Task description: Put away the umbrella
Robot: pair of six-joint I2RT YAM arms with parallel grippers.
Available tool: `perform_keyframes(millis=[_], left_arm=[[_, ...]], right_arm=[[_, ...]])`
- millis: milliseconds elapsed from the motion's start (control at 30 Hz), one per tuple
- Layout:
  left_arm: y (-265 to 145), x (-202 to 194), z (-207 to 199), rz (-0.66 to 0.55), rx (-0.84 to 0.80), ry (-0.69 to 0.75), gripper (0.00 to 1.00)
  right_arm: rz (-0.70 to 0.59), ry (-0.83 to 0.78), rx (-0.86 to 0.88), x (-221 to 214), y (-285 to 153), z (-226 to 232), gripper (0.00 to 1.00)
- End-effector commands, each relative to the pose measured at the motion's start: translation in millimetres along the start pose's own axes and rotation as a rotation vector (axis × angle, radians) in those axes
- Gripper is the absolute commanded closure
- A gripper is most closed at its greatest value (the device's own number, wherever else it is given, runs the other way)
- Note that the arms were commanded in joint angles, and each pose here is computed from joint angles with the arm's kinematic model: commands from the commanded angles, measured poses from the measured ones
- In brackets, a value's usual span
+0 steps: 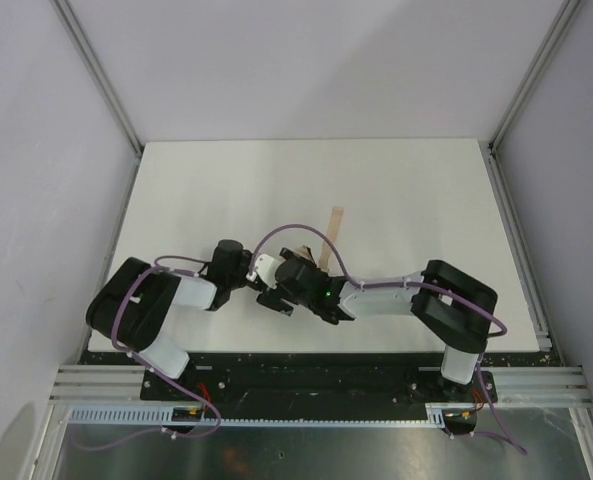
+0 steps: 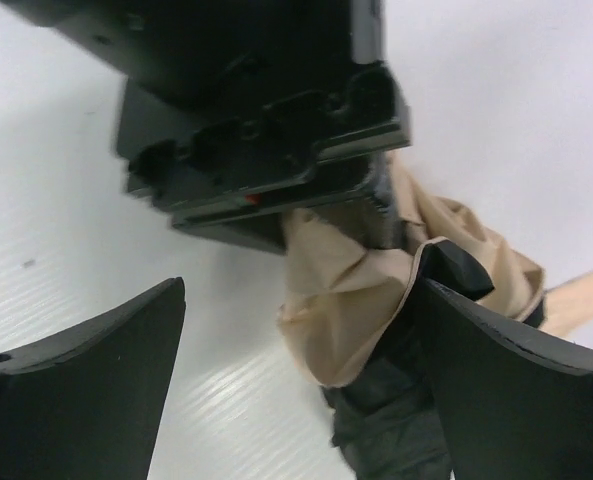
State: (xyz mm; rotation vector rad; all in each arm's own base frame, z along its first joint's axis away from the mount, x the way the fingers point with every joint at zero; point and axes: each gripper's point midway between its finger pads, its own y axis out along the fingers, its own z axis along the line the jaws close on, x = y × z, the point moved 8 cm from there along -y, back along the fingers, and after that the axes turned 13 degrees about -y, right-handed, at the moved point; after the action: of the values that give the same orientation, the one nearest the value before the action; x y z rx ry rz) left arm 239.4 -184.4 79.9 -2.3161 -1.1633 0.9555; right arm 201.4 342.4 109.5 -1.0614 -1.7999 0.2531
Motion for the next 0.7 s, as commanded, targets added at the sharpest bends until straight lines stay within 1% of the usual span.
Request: perform_keyframes(millis=[0,133,200,300,333,367,467,533,600,633,667], left_arm=[[-7.6,25.6,71.2,-0.148,0.375,-0.037,1.0],[-8.1,25.7,72.1,-0.145,0.385,-0.04,1.0],[-8.0,25.8,71.1,-0.145,0.385,-0.038,1.0],[-7.7,24.7,68.6,-0.14,0.385,-0.033,1.0],[-8.0,24.3,67.6,-0.139,0.385,-0.03,1.0],[-8.2,24.2,66.5,-0.14,0.384,-0.027,1.0],[-9.5,24.2,63.5,-0.152,0.383,-0.018,1.0],[-10.7,24.7,61.3,-0.163,0.38,-0.009,1.0],[-11.7,25.2,59.0,-0.17,0.37,-0.001,1.0],[-11.8,25.7,57.1,-0.171,0.364,0.005,1.0],[-12.0,26.0,54.4,-0.167,0.355,0.022,1.0]], right_arm=[[0.082,-0.005,-0.24,-15.8,12.3,-20.4,0.03],[0.127,0.027,-0.237,-29.4,15.3,-26.1,0.05],[0.132,0.073,-0.195,-38.3,18.5,-31.3,0.06],[0.139,0.119,-0.146,-49.6,23.3,-36.4,0.11],[0.132,0.13,-0.119,-52.2,24.9,-36.8,0.15],[0.118,0.139,-0.076,-53.8,27.1,-35.4,0.2],[0.083,0.189,0.033,-60.9,34.0,-32.5,0.41],[0.064,0.239,0.115,-67.3,38.3,-29.0,0.61],[0.06,0.282,0.194,-76.0,42.3,-24.8,0.87],[0.071,0.301,0.231,-82.2,43.4,-21.8,0.93],[0.071,0.319,0.281,-87.3,44.4,-18.5,0.97]])
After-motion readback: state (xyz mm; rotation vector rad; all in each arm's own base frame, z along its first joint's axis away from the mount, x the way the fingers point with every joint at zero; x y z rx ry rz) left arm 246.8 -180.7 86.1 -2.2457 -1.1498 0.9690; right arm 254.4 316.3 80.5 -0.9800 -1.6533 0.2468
